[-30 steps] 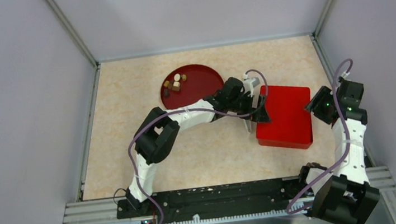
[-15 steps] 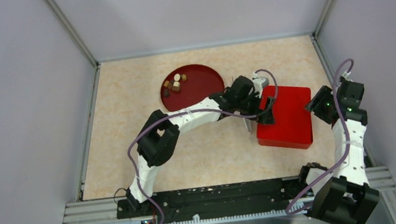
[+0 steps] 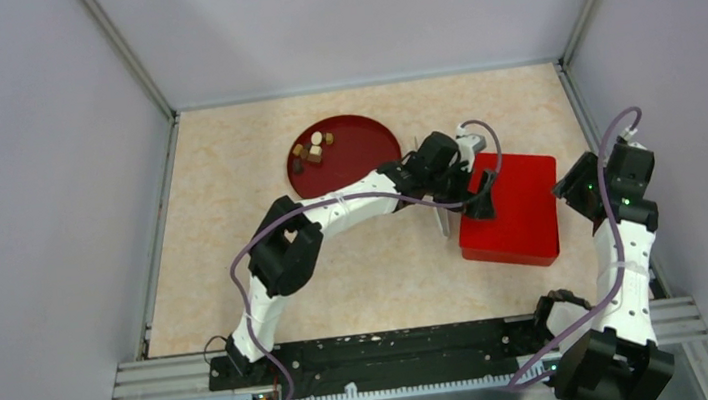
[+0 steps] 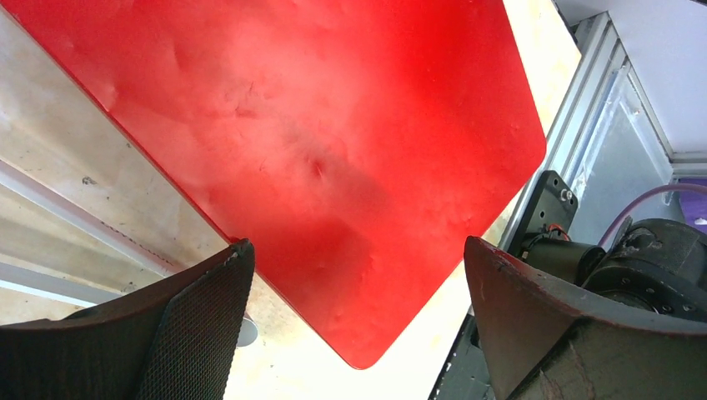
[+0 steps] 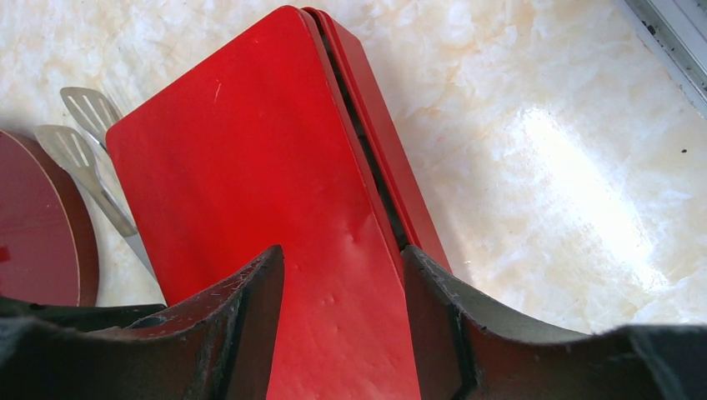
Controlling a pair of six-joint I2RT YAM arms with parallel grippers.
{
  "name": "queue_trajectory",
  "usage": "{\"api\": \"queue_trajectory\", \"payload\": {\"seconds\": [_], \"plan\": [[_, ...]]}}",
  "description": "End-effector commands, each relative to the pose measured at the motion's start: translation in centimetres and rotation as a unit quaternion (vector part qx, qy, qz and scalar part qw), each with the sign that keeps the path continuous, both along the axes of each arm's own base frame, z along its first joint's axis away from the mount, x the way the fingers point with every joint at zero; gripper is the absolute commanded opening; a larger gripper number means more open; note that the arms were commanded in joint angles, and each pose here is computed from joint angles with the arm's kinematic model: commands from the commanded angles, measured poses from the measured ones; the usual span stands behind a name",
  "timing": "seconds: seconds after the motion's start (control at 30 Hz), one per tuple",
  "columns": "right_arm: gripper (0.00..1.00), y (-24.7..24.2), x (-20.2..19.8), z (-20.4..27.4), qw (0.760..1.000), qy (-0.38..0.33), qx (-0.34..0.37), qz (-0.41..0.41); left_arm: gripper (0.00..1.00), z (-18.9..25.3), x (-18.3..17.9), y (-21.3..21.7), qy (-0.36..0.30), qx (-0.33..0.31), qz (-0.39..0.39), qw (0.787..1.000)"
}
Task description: Pack the chocolate
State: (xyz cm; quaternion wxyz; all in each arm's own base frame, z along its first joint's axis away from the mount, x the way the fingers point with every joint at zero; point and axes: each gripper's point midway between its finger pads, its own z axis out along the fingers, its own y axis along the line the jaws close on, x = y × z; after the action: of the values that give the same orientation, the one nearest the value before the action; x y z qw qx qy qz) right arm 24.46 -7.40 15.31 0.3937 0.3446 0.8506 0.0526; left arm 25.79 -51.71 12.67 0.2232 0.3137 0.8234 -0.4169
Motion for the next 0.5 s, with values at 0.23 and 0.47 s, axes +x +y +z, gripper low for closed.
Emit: {"api": "queue_trajectory", "payload": {"seconds": [0.23, 0.47], "plan": [[0.54, -0.8, 0.8, 1.8, 0.999, -0.033, -0.015, -0.010, 0.99, 2.8, 1.2, 0.5, -0.049, -0.006, 0.034, 0.998], [0.54, -0.6, 1.0, 1.7, 0.999, -0.038, -0.010, -0.006, 0.99, 1.1, 1.3, 0.8, -0.039, 0.016, 0.041, 0.998]]}}
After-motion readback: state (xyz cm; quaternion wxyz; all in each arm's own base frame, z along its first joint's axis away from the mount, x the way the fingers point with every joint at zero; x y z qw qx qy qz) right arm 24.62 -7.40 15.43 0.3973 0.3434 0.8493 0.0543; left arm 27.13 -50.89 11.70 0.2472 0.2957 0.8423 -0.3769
